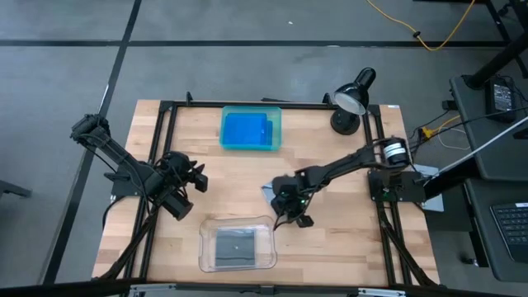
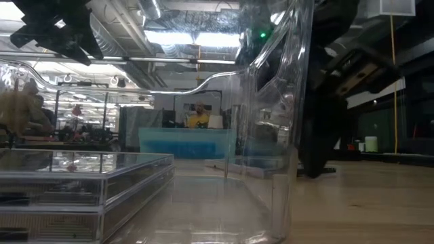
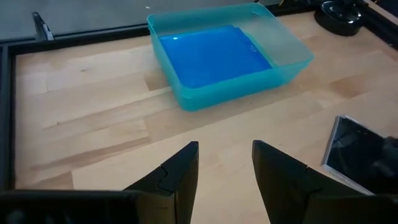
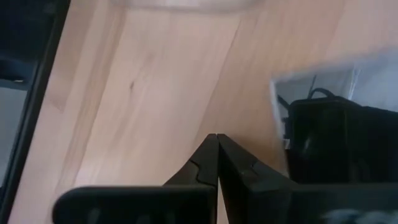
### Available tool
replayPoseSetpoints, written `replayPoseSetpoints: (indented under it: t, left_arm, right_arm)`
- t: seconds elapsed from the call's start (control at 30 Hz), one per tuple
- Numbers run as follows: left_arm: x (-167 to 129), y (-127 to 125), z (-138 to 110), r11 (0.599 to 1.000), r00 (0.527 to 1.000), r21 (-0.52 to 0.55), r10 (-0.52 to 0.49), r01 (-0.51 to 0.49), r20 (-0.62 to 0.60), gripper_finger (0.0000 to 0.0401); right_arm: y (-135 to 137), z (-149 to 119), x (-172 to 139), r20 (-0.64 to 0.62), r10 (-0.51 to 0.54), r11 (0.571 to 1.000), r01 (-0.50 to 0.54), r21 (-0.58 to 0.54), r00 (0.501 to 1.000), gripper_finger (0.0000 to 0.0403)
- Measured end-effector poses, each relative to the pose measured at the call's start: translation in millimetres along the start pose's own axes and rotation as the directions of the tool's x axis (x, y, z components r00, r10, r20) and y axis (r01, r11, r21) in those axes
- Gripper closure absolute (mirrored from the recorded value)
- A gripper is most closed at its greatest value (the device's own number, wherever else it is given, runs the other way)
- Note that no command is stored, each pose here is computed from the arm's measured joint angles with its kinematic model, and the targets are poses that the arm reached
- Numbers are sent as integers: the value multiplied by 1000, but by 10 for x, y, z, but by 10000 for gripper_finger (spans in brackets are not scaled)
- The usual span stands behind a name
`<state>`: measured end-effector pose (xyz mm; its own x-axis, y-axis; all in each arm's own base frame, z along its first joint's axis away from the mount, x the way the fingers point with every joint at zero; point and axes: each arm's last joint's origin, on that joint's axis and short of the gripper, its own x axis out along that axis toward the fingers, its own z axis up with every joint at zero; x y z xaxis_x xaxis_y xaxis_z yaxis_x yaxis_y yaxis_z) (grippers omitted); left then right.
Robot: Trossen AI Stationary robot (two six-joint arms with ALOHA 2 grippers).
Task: Pick & place jewel cases by type
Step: Put the black cd case into the transparent bin
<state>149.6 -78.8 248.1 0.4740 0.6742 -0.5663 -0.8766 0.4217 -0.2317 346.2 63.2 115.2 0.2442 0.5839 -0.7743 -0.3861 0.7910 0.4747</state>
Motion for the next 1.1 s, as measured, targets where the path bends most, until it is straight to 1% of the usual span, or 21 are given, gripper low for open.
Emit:
replayPoseSetpoints:
  t: [0.13, 0.3, 0.43, 0.6, 0.73, 0.83, 0.97, 1.03, 1.1]
  left_arm:
    - [-2, -12, -6, 1000, 1000, -12, -9, 9, -6, 258]
    - [-3, -24, -10, 1000, 1000, -22, -17, 17, -8, 258]
    - [-3, -39, -14, 1000, 1000, -11, -27, 27, -11, 258]
    - [-3, -41, -15, 1000, 1000, -6, -29, 29, -11, 258]
    - [-3, -42, -15, 1000, 1000, -6, -29, 29, -11, 258]
    - [-3, -42, -15, 1000, 1000, -7, -29, 29, -11, 258]
    - [-3, -42, -13, 1000, 1000, -7, -30, 30, -6, 258]
    - [1, -43, -10, 1000, 1000, -9, -29, 29, -3, 258]
    - [10, -44, -4, 1000, 1000, -13, -25, 25, -1, 258]
  right_arm:
    - [-71, 147, 93, 1, 6, 1000, -6, -15, 1000, 393]
    - [-178, 267, 80, 24, -15, 999, 16, -32, 1000, 393]
    - [-307, 275, -2, 47, -74, 997, 74, -9, 996, 393]
    - [-473, 265, -114, 76, -107, 994, 106, 12, 991, 393]
    - [-597, 286, -196, 122, -171, 985, 168, 37, 978, 393]
    - [-673, 300, -252, 156, -193, 981, 186, 58, 969, 393]
    - [-713, 336, -318, 179, -190, 981, 178, 83, 965, 393]
    - [-700, 416, -390, 187, -160, 986, 149, 70, 969, 393]
    - [-663, 526, -491, 194, -147, 989, 143, 34, 970, 393]
